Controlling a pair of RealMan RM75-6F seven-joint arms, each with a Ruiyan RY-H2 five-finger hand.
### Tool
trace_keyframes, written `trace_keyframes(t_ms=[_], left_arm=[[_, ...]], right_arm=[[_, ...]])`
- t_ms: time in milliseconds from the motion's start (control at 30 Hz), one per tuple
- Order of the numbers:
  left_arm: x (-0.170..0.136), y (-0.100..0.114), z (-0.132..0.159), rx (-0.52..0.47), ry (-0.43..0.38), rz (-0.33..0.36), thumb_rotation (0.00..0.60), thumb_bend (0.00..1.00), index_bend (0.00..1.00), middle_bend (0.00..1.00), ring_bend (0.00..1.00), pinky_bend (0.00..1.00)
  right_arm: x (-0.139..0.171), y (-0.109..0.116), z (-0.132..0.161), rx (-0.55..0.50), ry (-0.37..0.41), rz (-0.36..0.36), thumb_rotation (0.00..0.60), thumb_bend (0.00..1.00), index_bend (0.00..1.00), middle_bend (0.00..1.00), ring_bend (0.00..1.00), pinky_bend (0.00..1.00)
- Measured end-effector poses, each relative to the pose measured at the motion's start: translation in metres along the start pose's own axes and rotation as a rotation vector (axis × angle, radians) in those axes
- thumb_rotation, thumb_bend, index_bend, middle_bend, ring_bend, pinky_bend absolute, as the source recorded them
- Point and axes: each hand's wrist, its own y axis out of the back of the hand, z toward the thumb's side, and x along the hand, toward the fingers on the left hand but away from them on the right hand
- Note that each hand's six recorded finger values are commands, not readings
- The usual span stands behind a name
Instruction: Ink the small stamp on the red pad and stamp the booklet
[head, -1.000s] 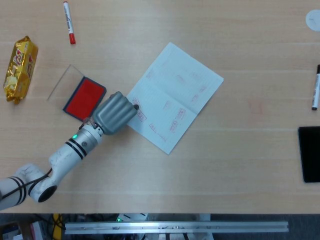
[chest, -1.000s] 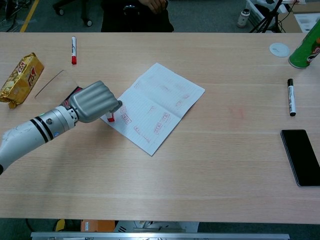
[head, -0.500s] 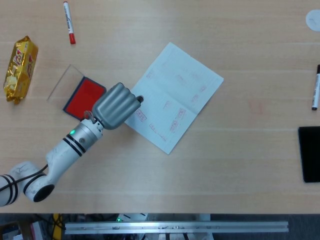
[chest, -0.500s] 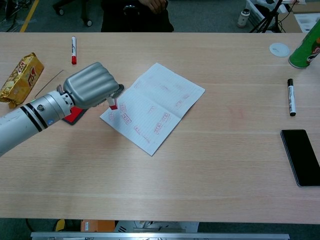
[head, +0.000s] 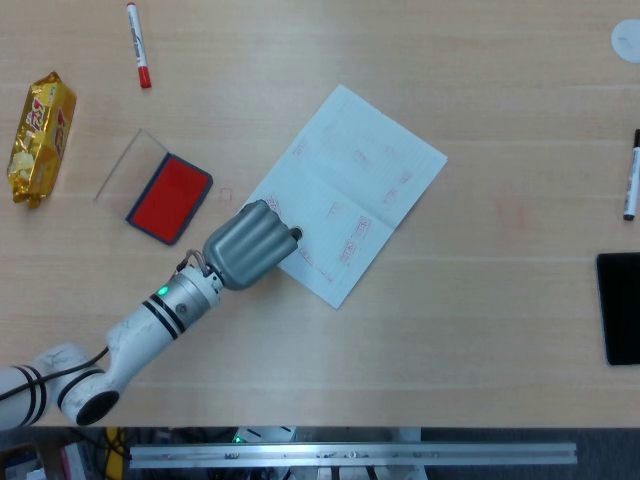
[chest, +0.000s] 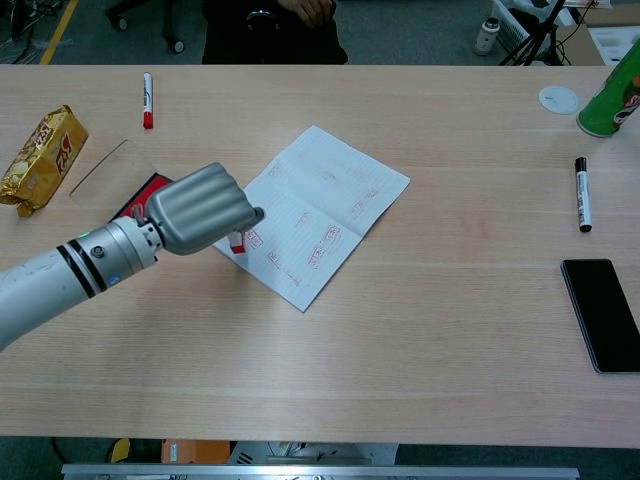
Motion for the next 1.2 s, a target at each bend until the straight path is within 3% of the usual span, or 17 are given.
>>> trace_keyframes(t_ms=[600, 1200], left_arm=[[0.002, -0.020, 0.009, 0.017, -0.007, -0.034, 0.600, 0.35, 0.59, 0.99, 0.97, 1.00], [0.006, -0.022, 0.014, 0.026, -0.014, -0.046, 0.600, 0.35, 0.59, 0.99, 0.97, 1.00]], right_arm=[[0.001, 0.002, -0.002, 0.006, -0.005, -0.002, 0.600, 0.19, 0.38, 0.43, 0.49, 0.51], [0.002, 0.000, -0.006, 0.002, -0.016, -0.001, 0.600, 0.19, 0.38, 0.43, 0.49, 0.51]])
